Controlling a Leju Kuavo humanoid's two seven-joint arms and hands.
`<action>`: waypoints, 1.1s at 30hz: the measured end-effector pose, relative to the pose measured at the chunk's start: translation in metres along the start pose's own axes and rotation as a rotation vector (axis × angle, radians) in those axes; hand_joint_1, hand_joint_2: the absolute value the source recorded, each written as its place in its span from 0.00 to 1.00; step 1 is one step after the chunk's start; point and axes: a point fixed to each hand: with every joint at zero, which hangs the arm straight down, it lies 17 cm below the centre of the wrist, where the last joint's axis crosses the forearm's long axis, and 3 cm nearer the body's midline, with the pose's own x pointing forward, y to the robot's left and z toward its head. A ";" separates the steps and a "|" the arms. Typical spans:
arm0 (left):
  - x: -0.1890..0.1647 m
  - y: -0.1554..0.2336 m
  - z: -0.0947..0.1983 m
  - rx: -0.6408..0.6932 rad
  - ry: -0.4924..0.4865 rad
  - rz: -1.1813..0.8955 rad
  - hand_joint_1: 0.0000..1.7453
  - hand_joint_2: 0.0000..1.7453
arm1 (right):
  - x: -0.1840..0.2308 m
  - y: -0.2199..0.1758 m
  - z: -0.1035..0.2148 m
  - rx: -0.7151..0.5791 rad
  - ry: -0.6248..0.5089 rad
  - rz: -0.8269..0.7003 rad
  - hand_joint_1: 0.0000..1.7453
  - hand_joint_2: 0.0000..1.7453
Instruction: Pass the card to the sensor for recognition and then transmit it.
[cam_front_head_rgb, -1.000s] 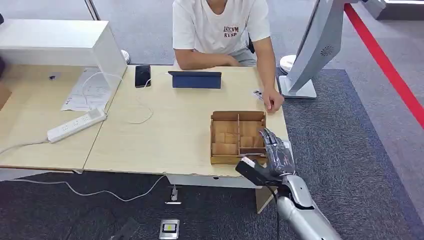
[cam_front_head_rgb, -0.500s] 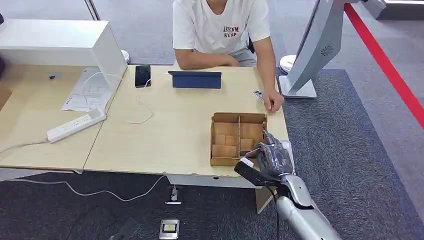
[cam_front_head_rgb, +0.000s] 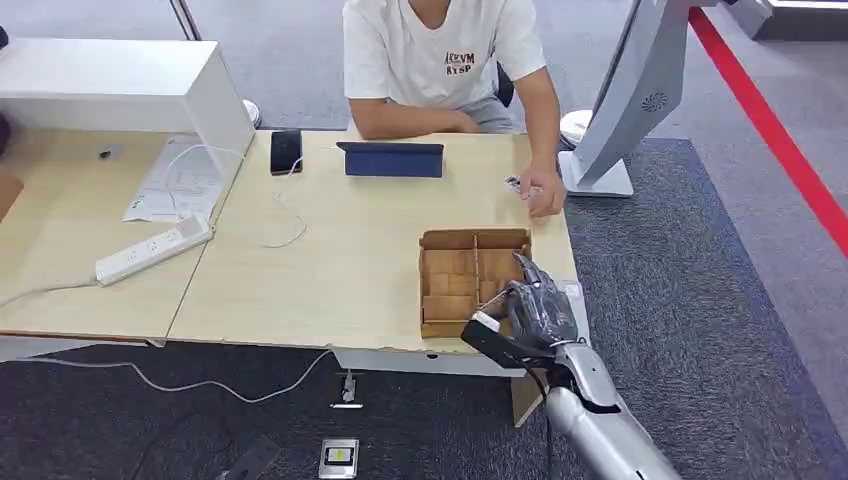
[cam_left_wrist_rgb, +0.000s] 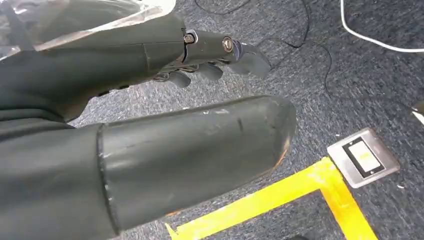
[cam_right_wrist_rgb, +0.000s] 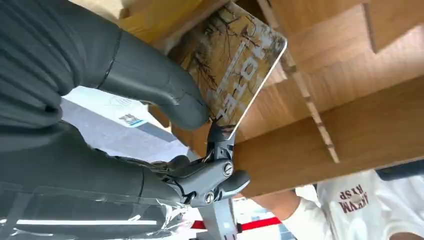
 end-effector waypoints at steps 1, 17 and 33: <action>0.000 0.000 0.000 0.000 0.000 0.000 0.00 0.00 | 0.001 -0.002 -0.001 -0.006 -0.003 -0.004 1.00 1.00; 0.004 0.002 0.000 0.010 -0.022 -0.014 0.00 0.00 | 0.011 -0.121 -0.034 -0.259 -0.067 -0.080 1.00 1.00; 0.029 0.016 -0.011 -0.025 -0.015 -0.072 0.00 0.00 | 0.023 -0.218 -0.063 -0.387 -0.152 -0.041 1.00 1.00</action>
